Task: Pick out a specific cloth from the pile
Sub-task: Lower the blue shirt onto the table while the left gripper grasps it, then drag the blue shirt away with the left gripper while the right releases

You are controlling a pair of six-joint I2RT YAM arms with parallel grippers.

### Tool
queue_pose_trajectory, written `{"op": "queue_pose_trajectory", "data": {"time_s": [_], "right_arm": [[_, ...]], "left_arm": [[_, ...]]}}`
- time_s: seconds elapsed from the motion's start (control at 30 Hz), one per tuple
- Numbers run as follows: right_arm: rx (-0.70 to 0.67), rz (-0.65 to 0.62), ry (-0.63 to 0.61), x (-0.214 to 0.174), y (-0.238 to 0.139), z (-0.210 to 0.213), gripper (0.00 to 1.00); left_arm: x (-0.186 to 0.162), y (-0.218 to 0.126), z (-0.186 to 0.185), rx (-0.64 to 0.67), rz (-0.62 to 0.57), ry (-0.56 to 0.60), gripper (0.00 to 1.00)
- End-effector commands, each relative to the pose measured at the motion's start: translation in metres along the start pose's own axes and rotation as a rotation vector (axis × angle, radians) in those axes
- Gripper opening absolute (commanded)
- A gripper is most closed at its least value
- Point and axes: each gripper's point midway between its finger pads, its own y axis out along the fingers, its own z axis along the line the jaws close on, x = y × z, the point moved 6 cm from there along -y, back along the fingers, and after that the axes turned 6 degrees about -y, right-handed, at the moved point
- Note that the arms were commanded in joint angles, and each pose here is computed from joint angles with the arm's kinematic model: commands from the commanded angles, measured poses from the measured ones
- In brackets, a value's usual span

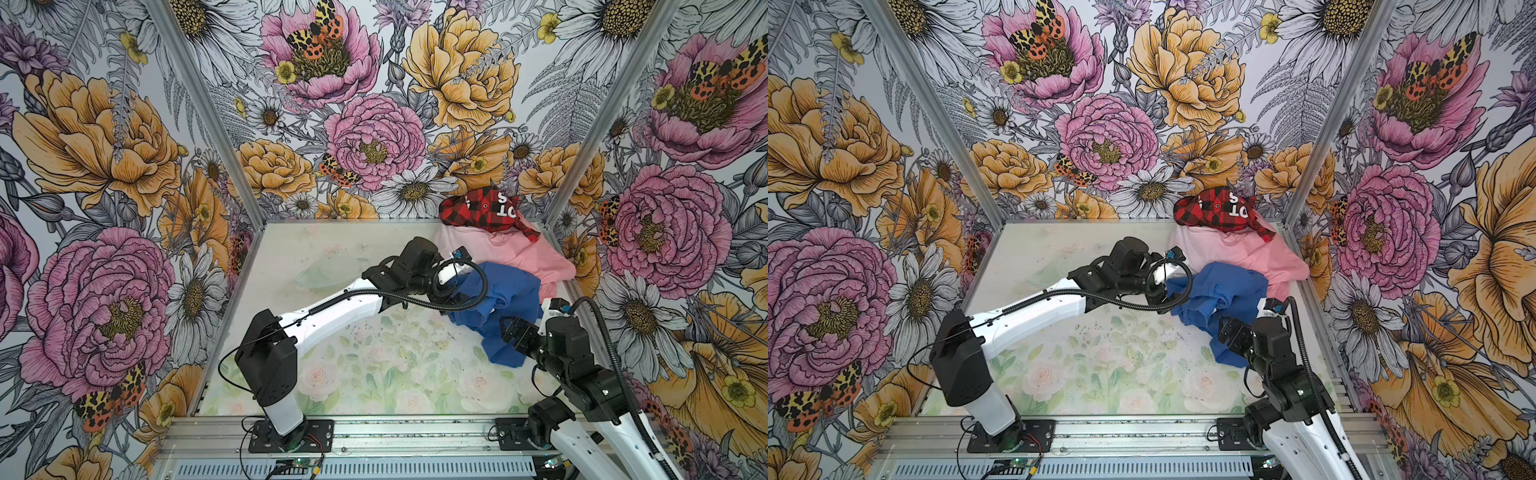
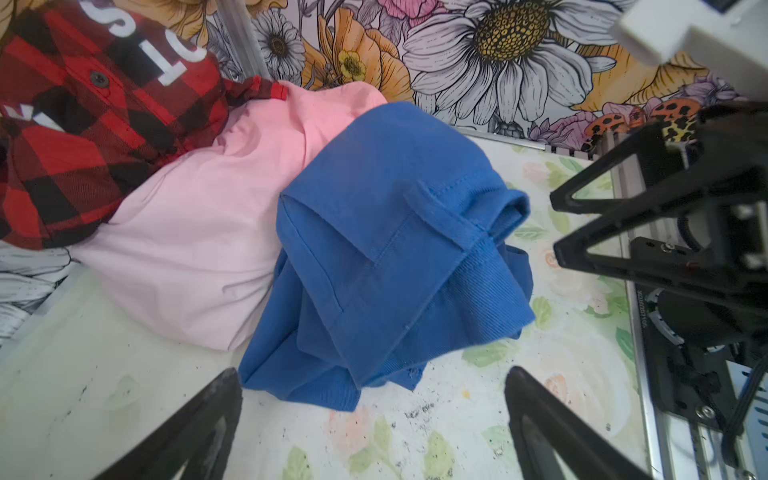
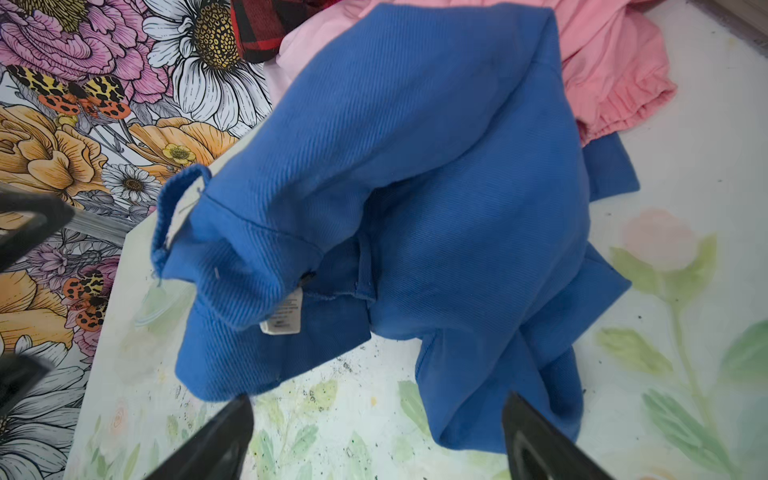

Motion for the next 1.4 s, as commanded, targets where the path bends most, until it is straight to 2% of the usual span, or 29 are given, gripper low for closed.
{"op": "queue_pose_trajectory", "data": {"time_s": [0.0,0.07,0.2,0.4,0.53,0.7,0.87,0.93,1.07,1.1,1.13,1.23,1.37], "right_arm": [[0.004,0.099,0.011,-0.021,0.0,-0.006,0.94],[0.01,0.132,0.013,-0.032,-0.001,-0.009,0.94],[0.008,0.141,0.018,-0.048,-0.01,-0.021,0.94],[0.045,0.161,0.016,-0.061,-0.022,-0.027,0.95],[0.052,0.161,0.01,-0.065,-0.033,-0.031,0.95],[0.058,0.145,0.012,-0.064,-0.038,-0.031,0.95],[0.055,0.114,0.0,-0.057,-0.044,-0.03,0.95],[0.053,0.104,-0.007,-0.053,-0.046,-0.029,0.95],[0.049,0.101,-0.006,-0.053,-0.046,-0.029,0.95],[0.051,0.095,-0.003,-0.052,-0.046,-0.029,0.95],[0.052,0.088,0.001,-0.052,-0.047,-0.029,0.95],[0.049,0.065,0.015,-0.051,-0.048,-0.031,0.96],[0.065,0.024,0.021,-0.043,-0.047,-0.027,0.96]], "left_arm": [[0.022,0.019,-0.005,-0.193,0.001,0.016,0.99],[0.033,0.039,-0.005,-0.24,0.057,-0.01,0.99],[0.024,0.088,-0.022,-0.266,0.185,-0.012,0.99],[0.001,0.144,-0.026,-0.098,0.266,-0.098,0.99],[-0.027,0.164,-0.033,-0.008,0.359,-0.153,0.99],[-0.078,0.181,-0.032,0.112,0.559,-0.263,0.99],[-0.097,0.182,-0.029,0.163,0.617,-0.312,0.97],[-0.096,0.182,-0.03,0.153,0.617,-0.306,0.78],[-0.082,0.172,-0.027,0.165,0.587,-0.296,0.14],[-0.076,0.166,-0.025,0.175,0.575,-0.294,0.03],[-0.07,0.159,-0.023,0.189,0.564,-0.293,0.0],[-0.04,0.121,-0.013,0.241,0.502,-0.304,0.0],[0.016,0.031,0.014,0.404,0.343,-0.334,0.0]]}}
